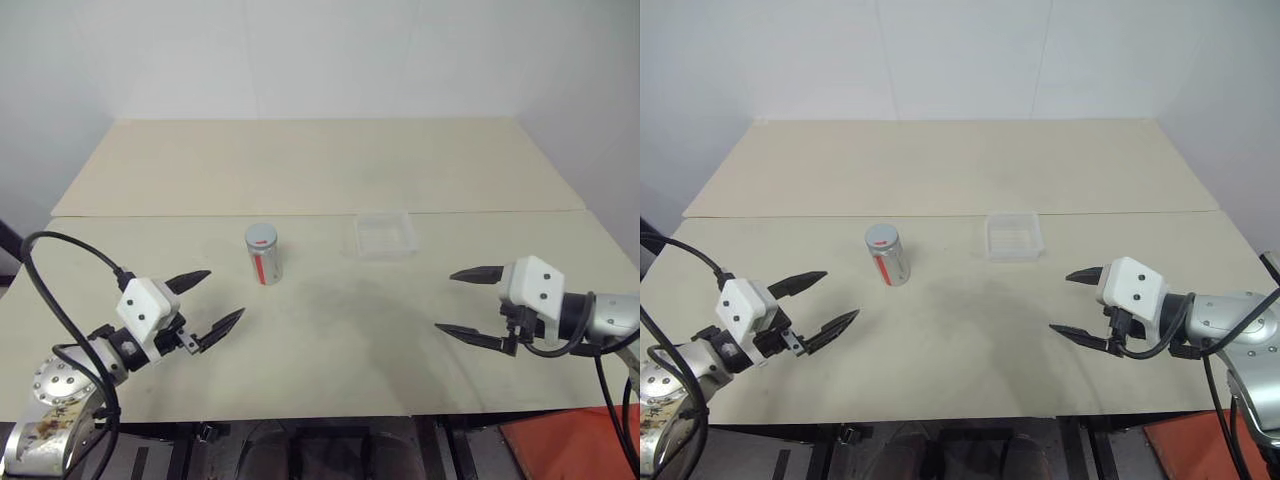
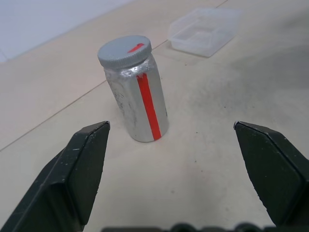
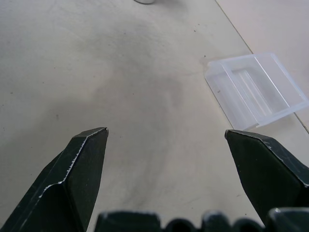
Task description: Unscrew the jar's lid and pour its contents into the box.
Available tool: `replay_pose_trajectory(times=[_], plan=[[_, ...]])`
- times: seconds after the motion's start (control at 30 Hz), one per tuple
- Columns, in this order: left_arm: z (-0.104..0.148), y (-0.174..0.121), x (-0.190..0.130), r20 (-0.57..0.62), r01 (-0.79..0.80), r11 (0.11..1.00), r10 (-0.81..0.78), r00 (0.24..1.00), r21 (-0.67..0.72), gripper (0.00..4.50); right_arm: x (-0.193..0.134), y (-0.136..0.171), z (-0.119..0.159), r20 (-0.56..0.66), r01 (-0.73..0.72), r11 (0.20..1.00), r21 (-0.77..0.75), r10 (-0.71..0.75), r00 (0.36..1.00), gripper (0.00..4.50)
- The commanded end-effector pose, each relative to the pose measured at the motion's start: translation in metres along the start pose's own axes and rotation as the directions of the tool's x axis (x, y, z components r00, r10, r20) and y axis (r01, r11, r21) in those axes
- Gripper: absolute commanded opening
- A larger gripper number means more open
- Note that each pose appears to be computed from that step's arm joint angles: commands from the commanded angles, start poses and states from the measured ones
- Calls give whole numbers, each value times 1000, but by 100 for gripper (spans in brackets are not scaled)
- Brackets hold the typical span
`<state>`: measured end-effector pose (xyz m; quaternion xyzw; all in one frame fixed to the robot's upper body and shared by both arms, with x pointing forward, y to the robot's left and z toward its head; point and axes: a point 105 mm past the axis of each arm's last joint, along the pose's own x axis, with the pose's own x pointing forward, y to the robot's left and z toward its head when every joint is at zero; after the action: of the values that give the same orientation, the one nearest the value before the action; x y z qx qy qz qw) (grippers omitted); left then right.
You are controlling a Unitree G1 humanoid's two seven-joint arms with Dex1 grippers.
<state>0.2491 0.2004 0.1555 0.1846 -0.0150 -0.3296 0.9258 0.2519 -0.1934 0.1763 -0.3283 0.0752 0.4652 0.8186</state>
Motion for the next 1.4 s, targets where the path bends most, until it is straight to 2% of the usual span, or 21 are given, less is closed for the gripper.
replay_pose_trajectory(times=[0.03, 0.6, 0.77, 0.9, 1.0, 1.13, 1.4], plan=[[8, -2, 0, 17, 5, 1000, -5, 1000, 23, 448, -1, -2, 7, 23, 19, 999, -44, -18, 1000, 450], [4, -8, -10, -33, 73, 997, -72, 997, 28, 448, 0, 0, 1, 14, 20, 999, -28, -20, 1000, 450], [-9, 6, 12, -15, -96, 995, 96, 995, 30, 448, 4, 4, 2, 27, 14, 1000, -15, -14, 1000, 450], [-12, 4, 26, 45, -198, 979, 201, 979, -51, 448, 5, 2, 2, 24, 17, 1000, -15, -17, 1000, 450], [-17, -4, 33, 52, -231, 969, 236, 970, -87, 448, 5, 1, 2, 22, 21, 1000, -12, -20, 1000, 450], [-19, -4, 44, 63, -356, 924, 367, 928, -141, 448, 7, 2, 4, 29, 16, 1000, -13, -16, 999, 450], [-22, -14, 56, 76, -390, 906, 406, 911, -168, 448, 10, 0, 2, 24, 22, 1000, -16, -22, 999, 450]])
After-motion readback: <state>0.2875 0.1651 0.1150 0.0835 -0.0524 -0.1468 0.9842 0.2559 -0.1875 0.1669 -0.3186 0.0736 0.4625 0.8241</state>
